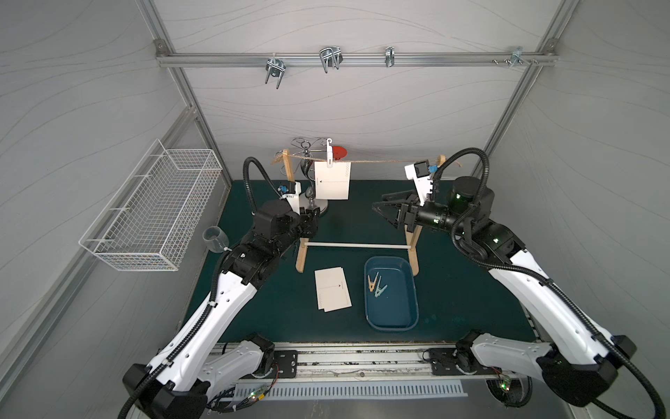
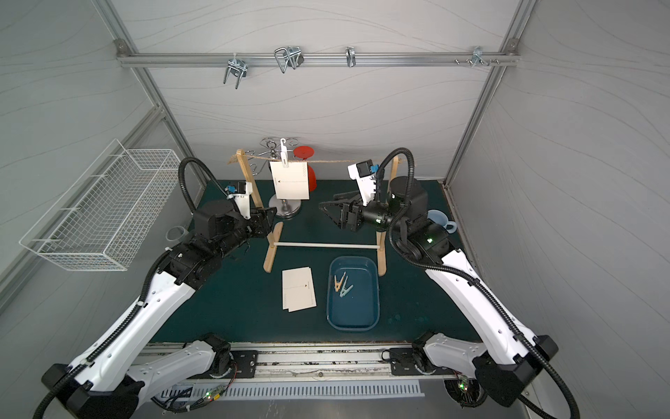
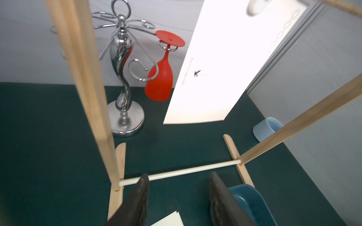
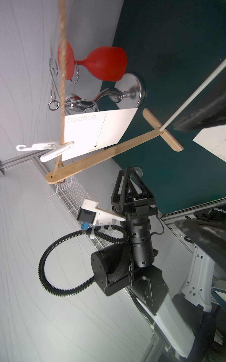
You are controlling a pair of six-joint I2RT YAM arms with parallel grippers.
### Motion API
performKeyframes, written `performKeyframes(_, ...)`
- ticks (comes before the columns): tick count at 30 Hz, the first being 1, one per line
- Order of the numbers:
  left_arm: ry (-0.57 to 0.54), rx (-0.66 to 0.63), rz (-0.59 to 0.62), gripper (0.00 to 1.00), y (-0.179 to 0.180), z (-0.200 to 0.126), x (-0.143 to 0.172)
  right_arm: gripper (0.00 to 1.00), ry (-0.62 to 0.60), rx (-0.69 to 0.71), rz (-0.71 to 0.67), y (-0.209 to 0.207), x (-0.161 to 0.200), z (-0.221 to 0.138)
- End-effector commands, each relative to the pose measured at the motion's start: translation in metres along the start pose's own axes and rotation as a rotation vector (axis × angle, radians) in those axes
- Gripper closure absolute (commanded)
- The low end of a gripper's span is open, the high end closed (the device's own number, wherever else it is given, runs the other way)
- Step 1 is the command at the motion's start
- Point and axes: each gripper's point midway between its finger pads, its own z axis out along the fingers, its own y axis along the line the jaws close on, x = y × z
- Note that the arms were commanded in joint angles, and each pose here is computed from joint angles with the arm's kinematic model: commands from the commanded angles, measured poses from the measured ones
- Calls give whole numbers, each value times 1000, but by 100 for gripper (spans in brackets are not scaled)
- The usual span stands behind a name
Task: Remove the postcards from the strings
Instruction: Pinch the postcard on the clothesline.
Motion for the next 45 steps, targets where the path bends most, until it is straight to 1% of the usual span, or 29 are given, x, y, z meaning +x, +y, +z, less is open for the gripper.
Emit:
performKeyframes(1, -106, 86, 70, 48, -20, 3, -43, 28, -42, -67, -57, 10, -19, 1)
performKeyframes(6, -141, 76, 109, 45, -18, 12, -66, 28, -95, -74, -65, 3, -37, -2)
performKeyframes(11, -148, 75, 131, 42, -13, 20, -79, 28, -113, -72, -78, -5, -48, -2)
performKeyframes(19, -130, 156, 134, 42, -21, 35, -78, 27, -130, -81, -107, -10, -65, 2)
performKeyframes(27, -142, 207, 151, 42, -26, 33, -79, 27, -155, -108, -161, -2, -88, 2)
performKeyframes(35, -126, 280, 139, 42, -30, 36, -76, 26, -175, -142, -198, 7, -109, 6)
performKeyframes(40, -128, 322, 133, 45, -32, 34, -76, 26, -175, -152, -205, 5, -116, 12)
performKeyframes(45, -122, 350, 110, 45, -29, 35, -76, 26, -168, -167, -207, -1, -122, 21)
